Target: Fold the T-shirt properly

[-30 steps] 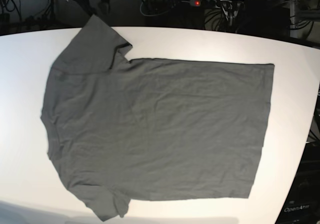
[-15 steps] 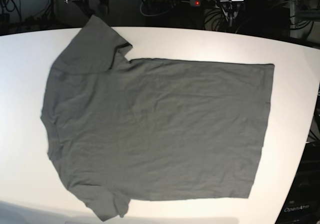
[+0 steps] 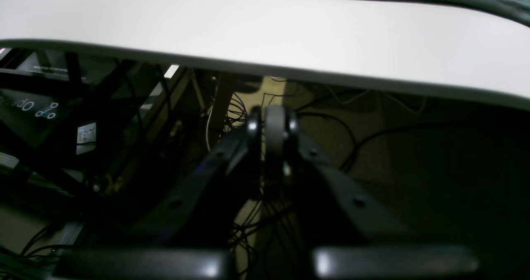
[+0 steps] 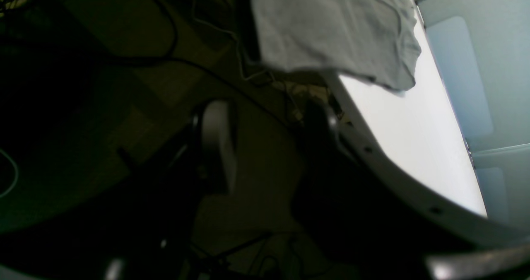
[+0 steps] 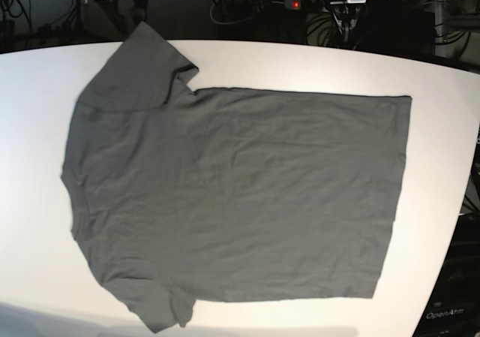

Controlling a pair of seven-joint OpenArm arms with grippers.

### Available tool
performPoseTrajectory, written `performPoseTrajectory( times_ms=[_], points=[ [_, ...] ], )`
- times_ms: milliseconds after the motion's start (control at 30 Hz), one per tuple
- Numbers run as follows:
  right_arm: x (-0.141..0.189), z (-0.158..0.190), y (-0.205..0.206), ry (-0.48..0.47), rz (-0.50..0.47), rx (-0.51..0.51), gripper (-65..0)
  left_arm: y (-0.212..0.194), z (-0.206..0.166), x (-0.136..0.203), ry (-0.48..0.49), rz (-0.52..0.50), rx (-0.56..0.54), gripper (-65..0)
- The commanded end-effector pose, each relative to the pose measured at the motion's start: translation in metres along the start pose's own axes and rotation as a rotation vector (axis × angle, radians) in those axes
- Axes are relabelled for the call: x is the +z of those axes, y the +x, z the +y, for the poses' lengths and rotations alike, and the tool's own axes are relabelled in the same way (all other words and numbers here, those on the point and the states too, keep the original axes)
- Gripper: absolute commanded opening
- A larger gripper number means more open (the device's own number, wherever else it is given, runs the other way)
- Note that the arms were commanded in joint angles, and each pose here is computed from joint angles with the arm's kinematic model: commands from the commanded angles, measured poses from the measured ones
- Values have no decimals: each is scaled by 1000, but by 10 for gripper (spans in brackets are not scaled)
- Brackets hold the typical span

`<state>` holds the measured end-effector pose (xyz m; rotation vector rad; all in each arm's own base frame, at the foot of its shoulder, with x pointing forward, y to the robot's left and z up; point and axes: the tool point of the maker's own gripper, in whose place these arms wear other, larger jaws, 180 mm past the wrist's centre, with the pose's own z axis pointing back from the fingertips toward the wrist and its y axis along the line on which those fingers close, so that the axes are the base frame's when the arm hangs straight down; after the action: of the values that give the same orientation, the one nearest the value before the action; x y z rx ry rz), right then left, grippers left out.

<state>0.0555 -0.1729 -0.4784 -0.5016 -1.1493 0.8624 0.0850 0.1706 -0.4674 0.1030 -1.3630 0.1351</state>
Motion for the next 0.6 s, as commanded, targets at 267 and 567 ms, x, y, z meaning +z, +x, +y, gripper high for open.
performPoseTrajectory(
  times_ms=[267,567],
  points=[
    [6,-5,1,-17,-12,29,-382,6,-1,3,-3,-30,1,-639],
    [13,-10,17,-39,-44,33,-382,6,-1,3,-3,-30,1,-639]
  ],
)
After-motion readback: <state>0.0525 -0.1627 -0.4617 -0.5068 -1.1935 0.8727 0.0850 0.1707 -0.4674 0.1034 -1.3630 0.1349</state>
